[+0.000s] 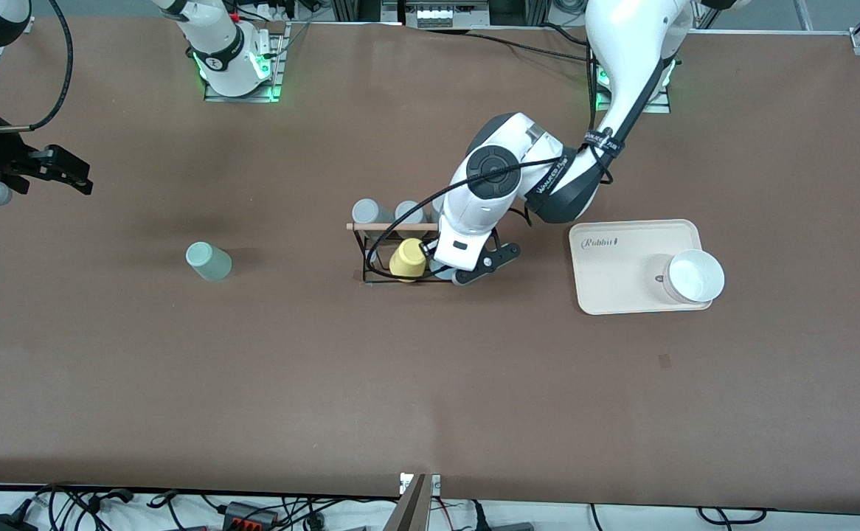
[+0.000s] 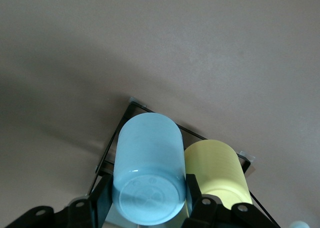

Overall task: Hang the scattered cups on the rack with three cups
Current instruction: 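Hang the blue cup on the rack and open the left gripper, then withdraw the left gripper while the right gripper reaches the green cup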

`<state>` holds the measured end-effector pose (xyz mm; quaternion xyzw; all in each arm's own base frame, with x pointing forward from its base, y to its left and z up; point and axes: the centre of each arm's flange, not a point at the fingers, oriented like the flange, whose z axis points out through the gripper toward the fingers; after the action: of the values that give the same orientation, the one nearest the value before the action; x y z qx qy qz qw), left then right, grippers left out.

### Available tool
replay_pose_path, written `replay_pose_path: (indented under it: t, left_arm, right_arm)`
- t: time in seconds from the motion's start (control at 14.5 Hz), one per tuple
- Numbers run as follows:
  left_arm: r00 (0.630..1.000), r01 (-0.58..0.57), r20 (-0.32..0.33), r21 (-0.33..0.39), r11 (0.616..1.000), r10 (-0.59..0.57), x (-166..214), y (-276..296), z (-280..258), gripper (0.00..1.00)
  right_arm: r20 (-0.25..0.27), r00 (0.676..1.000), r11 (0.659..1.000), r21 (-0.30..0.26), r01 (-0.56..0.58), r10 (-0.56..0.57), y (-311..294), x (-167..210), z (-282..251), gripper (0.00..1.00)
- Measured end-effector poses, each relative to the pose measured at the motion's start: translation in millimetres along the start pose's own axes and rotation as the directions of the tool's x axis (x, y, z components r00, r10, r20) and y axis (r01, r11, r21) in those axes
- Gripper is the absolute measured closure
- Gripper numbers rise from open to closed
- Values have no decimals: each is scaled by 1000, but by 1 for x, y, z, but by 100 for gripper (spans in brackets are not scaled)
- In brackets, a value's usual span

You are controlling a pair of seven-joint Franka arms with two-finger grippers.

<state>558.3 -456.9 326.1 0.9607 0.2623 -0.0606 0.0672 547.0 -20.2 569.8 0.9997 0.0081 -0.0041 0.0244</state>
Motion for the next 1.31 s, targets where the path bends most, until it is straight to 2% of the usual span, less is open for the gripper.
replay_pose_path:
  t: [0.14,0.21,0.48,0.62,0.97,1.11,1.31]
  left_arm:
    - [1000,-1,-1,2,1000,1,1,0,3,37]
    - [1000,-1,-1,2,1000,1,1,0,3,33]
    - [1000,13,-12,-11,1000,-13,8,0,-5,0]
    - [998,43,-37,-29,999,-44,31,-6,-26,0]
    - [973,145,-182,15,989,-140,125,-76,-126,0]
    - [970,147,-199,23,989,-139,152,-106,-157,0]
    - [976,102,-200,60,993,-88,174,-144,-190,0]
  right_arm:
    - [0,1000,1000,0,0,0,0,0,0,0]
    - [0,1000,1000,0,0,0,0,0,0,0]
    - [2,1000,1000,0,0,0,0,0,0,0]
    - [5,1000,1000,0,0,0,0,0,1,0]
    - [29,1000,1000,1,4,-4,-2,5,14,0]
    - [69,998,1000,3,9,-9,-4,14,36,0]
    - [157,987,999,7,42,-43,-23,31,87,0]
